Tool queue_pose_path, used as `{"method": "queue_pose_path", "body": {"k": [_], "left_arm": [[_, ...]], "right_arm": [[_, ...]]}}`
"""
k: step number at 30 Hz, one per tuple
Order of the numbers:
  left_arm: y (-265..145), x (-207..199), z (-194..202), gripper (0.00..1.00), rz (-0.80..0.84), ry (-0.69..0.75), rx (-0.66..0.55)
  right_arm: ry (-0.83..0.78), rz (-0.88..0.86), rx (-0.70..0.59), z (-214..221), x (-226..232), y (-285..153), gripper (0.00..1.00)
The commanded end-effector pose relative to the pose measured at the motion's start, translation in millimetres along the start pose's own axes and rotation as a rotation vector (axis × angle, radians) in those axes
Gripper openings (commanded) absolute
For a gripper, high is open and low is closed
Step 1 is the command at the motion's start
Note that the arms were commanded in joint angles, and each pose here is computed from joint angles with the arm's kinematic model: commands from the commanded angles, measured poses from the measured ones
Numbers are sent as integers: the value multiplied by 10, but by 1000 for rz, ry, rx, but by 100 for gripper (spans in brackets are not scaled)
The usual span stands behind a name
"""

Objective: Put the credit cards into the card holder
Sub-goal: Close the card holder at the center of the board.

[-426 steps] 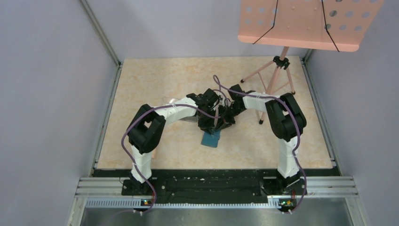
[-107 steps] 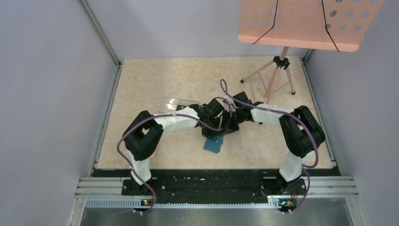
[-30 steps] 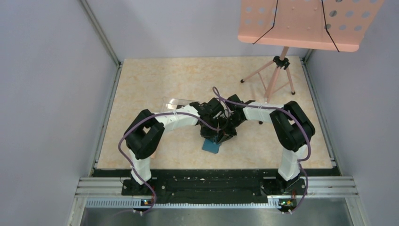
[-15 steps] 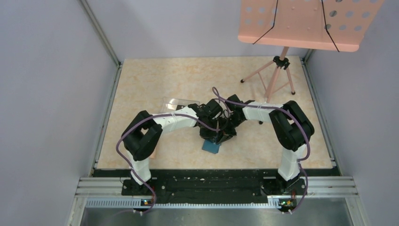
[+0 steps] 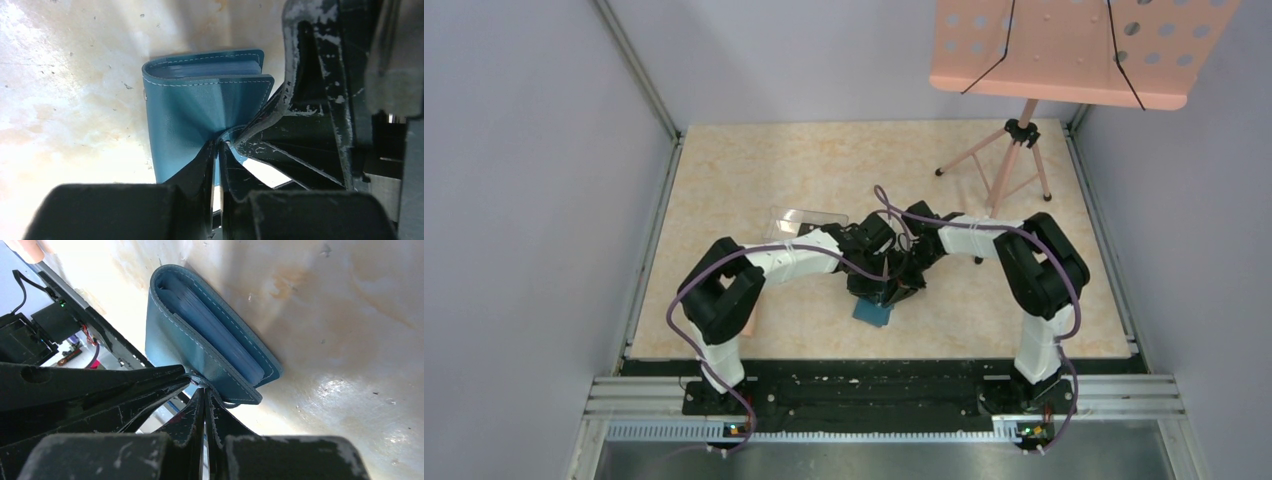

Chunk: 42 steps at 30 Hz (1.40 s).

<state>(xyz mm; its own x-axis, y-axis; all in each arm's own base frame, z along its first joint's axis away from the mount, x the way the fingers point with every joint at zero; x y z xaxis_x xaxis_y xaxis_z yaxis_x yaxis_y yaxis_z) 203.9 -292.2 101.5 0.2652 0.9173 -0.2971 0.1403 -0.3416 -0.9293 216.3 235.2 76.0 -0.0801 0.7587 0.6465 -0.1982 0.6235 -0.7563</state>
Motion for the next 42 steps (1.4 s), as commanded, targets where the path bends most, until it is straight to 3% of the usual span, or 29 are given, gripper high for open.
{"method": "queue_pose_path", "body": {"k": [1, 3, 13, 27, 42], "left_arm": [[-1, 96, 92, 6, -46, 7, -4], [-13, 94, 89, 0, -44, 7, -8], [-9, 75, 73, 0, -20, 17, -22], [-320, -215, -195, 0, 128, 67, -143], [-207, -60, -164, 0, 49, 28, -108]], "right_arm": [[-33, 284, 25, 104, -518, 345, 0], [-32, 286, 28, 109, -523, 348, 0], [-52, 262, 5, 81, -449, 299, 0], [-108, 89, -217, -182, 61, -277, 0], [-110, 51, -189, -169, 73, -241, 0]]}}
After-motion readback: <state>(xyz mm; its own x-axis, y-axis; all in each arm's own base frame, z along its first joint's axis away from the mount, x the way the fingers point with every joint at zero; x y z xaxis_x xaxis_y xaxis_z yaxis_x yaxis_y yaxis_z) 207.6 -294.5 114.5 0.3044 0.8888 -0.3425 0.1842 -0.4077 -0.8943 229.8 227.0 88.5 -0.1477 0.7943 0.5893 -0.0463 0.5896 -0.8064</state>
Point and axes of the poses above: each gripper's point midway between its finger pads, its own y axis out along the fingers, its own x axis along the line the jaws close on, z = x × y, the point moved 7 cm from there along -y, back along the fingers, and after that the axes turned 3 degrees about y, right-handed, at the moved point
